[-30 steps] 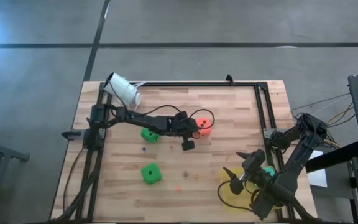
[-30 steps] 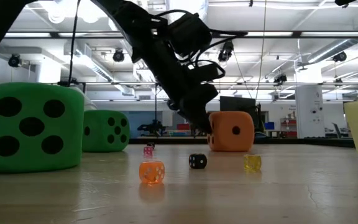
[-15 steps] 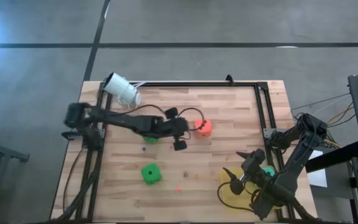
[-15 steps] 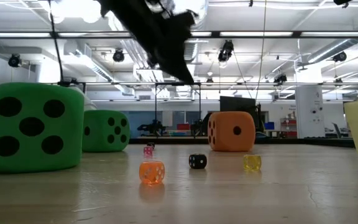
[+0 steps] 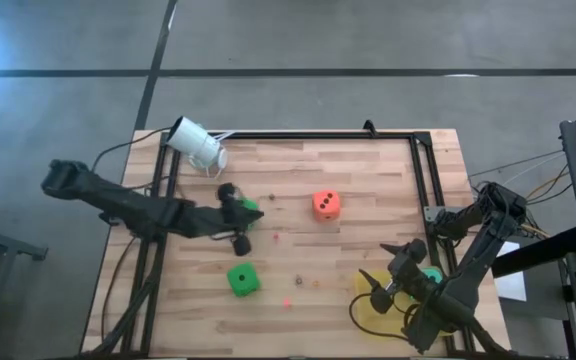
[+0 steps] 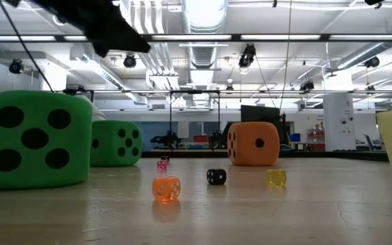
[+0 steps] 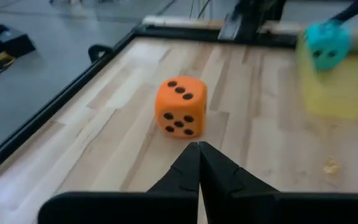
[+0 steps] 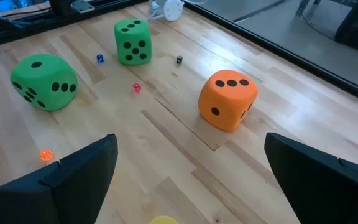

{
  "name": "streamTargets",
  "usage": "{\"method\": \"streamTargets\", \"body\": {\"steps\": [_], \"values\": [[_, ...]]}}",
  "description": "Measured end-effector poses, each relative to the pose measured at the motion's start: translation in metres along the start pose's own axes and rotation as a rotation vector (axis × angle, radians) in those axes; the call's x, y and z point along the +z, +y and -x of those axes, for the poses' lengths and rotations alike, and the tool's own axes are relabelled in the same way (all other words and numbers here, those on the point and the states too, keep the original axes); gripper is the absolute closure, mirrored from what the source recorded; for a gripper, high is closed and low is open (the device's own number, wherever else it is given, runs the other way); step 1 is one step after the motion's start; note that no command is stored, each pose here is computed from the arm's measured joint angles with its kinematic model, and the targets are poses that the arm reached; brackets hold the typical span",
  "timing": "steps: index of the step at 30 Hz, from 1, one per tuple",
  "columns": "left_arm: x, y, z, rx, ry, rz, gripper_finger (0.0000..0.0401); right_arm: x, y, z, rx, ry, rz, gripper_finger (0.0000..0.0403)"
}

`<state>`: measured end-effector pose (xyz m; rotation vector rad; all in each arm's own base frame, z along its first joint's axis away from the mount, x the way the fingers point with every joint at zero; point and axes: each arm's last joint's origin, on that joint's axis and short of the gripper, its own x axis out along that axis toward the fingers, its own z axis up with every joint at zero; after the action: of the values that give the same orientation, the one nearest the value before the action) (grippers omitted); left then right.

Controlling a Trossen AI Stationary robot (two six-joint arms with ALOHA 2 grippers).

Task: Pick & Place Dice
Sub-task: Put the large orange die into the yellow bin

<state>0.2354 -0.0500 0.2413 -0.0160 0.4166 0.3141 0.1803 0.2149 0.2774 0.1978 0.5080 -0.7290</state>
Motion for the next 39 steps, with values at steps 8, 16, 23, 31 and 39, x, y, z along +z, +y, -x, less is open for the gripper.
{"method": "streamTargets", "body": {"steps": [8,16,23,31,39], "values": [[-0.033,0.013,0.032,-0.075,-0.099,0.043,0.0395,0.000,0.000,0.000,-0.001,-0.003,-0.001,0.0003],[-0.036,0.020,0.043,-0.105,-0.182,0.062,0.0395,0.002,0.000,-0.002,-0.002,-0.026,-0.002,0.0003],[-0.036,0.020,0.044,-0.114,-0.183,0.060,0.0395,0.003,0.001,-0.004,-0.007,-0.026,-0.007,0.0003],[-0.037,0.021,0.044,-0.112,-0.170,0.052,0.0395,0.027,0.004,-0.024,-0.088,0.160,0.110,0.0003],[-0.037,0.020,0.044,-0.112,-0.170,0.051,0.0395,0.083,-0.014,-0.083,-0.240,0.363,-0.050,0.0003]]}}
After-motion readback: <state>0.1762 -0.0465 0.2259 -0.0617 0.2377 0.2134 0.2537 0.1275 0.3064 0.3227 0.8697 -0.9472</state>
